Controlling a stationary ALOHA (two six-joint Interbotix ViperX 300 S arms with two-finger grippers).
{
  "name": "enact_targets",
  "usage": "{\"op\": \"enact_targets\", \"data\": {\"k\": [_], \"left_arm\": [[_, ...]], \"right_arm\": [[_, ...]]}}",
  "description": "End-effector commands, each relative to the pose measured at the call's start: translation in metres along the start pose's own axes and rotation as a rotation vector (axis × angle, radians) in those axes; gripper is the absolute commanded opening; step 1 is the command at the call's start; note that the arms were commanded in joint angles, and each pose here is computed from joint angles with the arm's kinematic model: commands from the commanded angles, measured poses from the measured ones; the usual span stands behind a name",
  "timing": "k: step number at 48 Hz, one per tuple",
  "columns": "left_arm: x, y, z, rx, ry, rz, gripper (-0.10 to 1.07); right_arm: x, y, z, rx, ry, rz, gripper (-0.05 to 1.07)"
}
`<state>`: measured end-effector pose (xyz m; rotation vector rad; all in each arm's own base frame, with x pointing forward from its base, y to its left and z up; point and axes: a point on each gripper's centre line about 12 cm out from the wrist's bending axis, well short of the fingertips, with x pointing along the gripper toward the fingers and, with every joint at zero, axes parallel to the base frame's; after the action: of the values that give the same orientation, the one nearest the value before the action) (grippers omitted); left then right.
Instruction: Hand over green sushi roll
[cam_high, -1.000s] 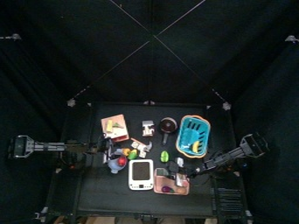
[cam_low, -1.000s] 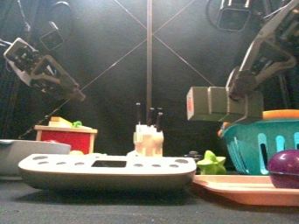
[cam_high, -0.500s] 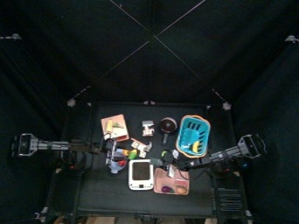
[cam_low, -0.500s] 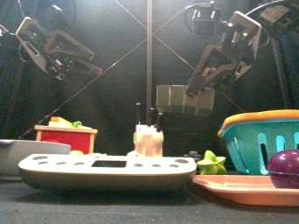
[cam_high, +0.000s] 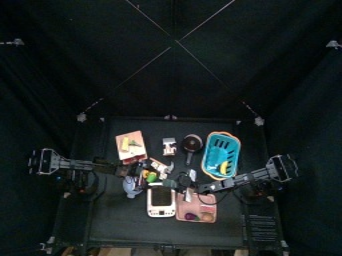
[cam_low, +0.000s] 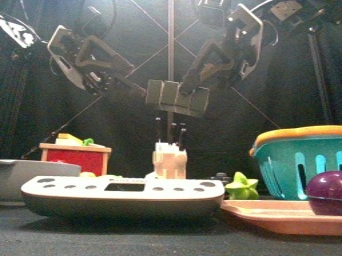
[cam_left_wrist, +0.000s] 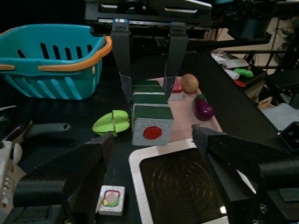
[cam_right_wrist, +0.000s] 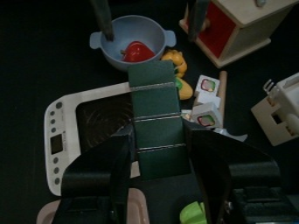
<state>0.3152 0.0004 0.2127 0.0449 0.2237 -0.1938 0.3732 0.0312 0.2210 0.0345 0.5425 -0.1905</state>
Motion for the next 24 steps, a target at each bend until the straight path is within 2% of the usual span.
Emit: {"op": "enact_targets", "data": {"k": [1,24], "left_arm": [[0.009,0.003,0.011,0.004,-0.028,-0.001,1.03],[0.038,0.018,0.007,-0.034,-0.005,0.026,1.03]], "right_arm": [[-0.003,-0.004,0.019,0.011,-0.048,-0.007,0.65],[0.000,-0.015,0.026,0.035,-0.059,-0.034,0.65]]}}
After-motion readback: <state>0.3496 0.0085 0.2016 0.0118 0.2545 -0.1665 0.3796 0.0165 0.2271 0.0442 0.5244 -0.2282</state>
